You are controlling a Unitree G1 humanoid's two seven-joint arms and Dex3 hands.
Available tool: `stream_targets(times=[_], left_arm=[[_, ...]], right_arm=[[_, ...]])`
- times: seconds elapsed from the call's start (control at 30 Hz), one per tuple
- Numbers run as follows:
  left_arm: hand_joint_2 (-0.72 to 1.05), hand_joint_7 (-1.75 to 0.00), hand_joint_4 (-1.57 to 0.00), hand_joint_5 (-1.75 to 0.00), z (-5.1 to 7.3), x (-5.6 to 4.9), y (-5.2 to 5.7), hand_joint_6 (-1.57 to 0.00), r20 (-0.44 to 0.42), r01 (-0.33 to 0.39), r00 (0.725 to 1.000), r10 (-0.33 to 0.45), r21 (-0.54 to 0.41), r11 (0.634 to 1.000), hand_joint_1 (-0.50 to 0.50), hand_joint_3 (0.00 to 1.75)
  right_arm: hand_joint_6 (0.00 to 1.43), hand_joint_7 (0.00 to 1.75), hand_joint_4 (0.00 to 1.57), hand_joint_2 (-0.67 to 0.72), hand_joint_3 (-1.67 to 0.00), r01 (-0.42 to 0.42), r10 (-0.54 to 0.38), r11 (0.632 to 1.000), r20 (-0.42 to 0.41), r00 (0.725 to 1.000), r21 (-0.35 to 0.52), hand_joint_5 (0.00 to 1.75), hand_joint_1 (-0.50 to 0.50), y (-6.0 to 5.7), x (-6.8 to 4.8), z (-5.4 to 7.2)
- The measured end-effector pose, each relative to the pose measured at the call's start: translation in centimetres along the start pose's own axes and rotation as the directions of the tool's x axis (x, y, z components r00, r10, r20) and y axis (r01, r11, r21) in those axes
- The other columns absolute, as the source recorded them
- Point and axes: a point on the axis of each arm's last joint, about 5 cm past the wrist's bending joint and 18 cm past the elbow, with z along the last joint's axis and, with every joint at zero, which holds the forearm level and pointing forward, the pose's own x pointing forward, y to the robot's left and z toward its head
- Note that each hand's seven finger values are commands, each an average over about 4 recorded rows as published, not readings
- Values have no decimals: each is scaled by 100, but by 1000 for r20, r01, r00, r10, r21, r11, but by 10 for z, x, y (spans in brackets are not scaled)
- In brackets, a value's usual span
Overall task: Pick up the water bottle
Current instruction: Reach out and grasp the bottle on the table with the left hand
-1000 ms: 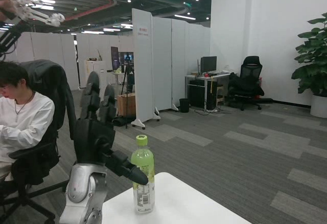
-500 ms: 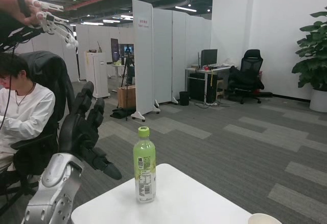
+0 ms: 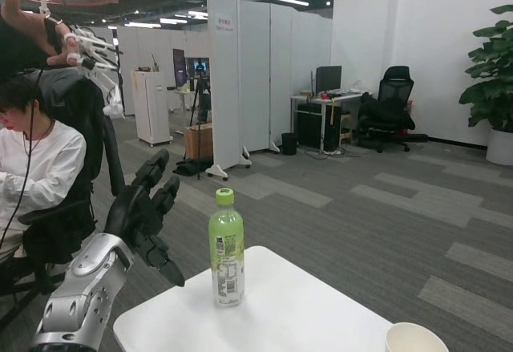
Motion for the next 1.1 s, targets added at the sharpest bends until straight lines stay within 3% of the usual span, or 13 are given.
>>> stream_targets(times=[0.27, 0.5, 0.8, 0.9, 1.1], left_arm=[[-64, 0, 0, 0, -21, 9, -8, 0, -116, 51, 992, -54, -30, 998, -48, 9], [-64, 0, 0, 0, -38, 23, -16, 0, -227, 105, 967, -116, -58, 993, -48, 9], [-55, 0, 0, 0, -53, 37, -16, 0, -338, 126, 931, -138, -56, 990, -48, 9], [-55, 0, 0, 0, -55, 39, -13, 0, -362, 122, 923, -130, -45, 992, -48, 9], [-55, 0, 0, 0, -56, 45, -18, 0, -384, 153, 911, -151, -27, 988, -48, 9]], right_arm=[[0, 0, 0, 66, 0, -1, 1, 1000, -2, 1000, 0, 0, -46, 0, -1, 0], [0, 0, 0, 66, 0, -2, 2, 1000, -5, 1000, 0, 0, -46, 0, -2, 0], [0, 0, 0, 66, 0, -1, 1, 1000, -9, 1000, 1, 0, -46, 0, -3, -1], [0, 0, 0, 66, 0, -1, 1, 1000, -9, 1000, 1, 0, -46, 0, -3, -1], [0, 0, 0, 66, 0, -3, 3, 1000, -10, 1000, 2, 0, -46, 0, -3, -1]])
